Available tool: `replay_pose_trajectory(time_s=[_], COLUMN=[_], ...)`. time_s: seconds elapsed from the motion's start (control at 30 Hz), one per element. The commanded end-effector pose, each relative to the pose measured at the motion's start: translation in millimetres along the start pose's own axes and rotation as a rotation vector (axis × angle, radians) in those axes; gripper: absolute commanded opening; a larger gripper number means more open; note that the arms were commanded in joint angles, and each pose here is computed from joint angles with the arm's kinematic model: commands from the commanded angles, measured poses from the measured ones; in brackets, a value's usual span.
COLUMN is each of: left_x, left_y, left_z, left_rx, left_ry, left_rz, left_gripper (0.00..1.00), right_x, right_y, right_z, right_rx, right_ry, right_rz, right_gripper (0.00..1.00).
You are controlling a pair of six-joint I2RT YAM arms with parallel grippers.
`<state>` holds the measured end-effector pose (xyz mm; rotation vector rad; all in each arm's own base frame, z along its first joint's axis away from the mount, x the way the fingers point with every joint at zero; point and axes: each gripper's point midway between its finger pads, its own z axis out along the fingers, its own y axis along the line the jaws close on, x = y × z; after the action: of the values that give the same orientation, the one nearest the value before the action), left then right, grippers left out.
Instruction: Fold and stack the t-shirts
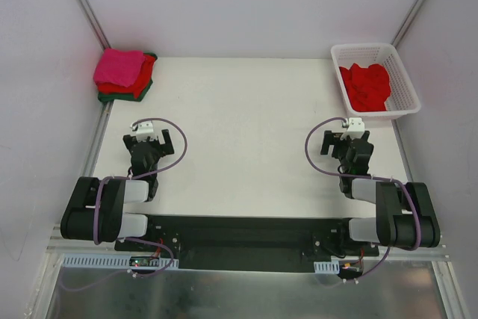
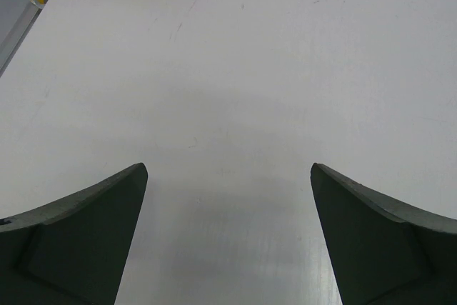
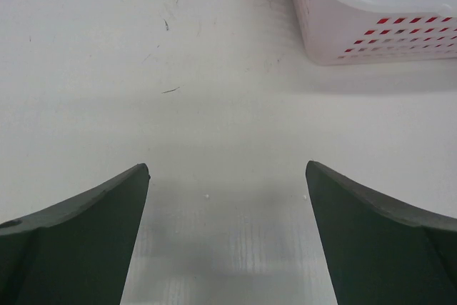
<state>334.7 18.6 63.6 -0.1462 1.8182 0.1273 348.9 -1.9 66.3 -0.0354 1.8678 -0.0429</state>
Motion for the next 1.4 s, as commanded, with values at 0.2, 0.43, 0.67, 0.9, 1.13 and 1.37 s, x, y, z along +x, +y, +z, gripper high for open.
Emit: replay_pose_trajectory(time_s=[0.2, 0.43, 0.67, 0.9, 1.13, 1.37], left_x=[-22.4, -22.4, -21.8, -22.0, -22.1, -29.1], left_y=[0.9, 1.5, 1.6, 1.5, 1.6, 5.8], left_z=[6.4, 6.4, 6.1, 6.5, 5.7, -5.1], left_rx=[-0.011, -0.012, -0.012, -0.012, -0.012, -0.024], left_ry=[-0.069, -0.069, -0.067, -0.067, -0.069, -0.128], left_rz=[-0.036, -0.035, -0.035, -0.036, -0.037, -0.053], left_gripper=[0.99, 0.99, 0.99, 0.99, 0.99, 0.99], right_x=[-17.5, -17.5, -17.7, -16.5, -17.8, -34.8], right_y=[-0.3, -0.3, -0.2, 0.4, 0.2, -8.3], right_z=[4.8, 4.8, 5.1, 5.0, 4.3, -1.4], right_rx=[0.002, 0.002, 0.002, -0.001, 0.001, 0.071], right_ry=[-0.049, -0.049, -0.049, -0.046, -0.050, -0.064], right_rz=[-0.005, -0.005, -0.003, -0.003, -0.007, -0.004], right_gripper=[0.96, 0.96, 0.96, 0.96, 0.96, 0.96])
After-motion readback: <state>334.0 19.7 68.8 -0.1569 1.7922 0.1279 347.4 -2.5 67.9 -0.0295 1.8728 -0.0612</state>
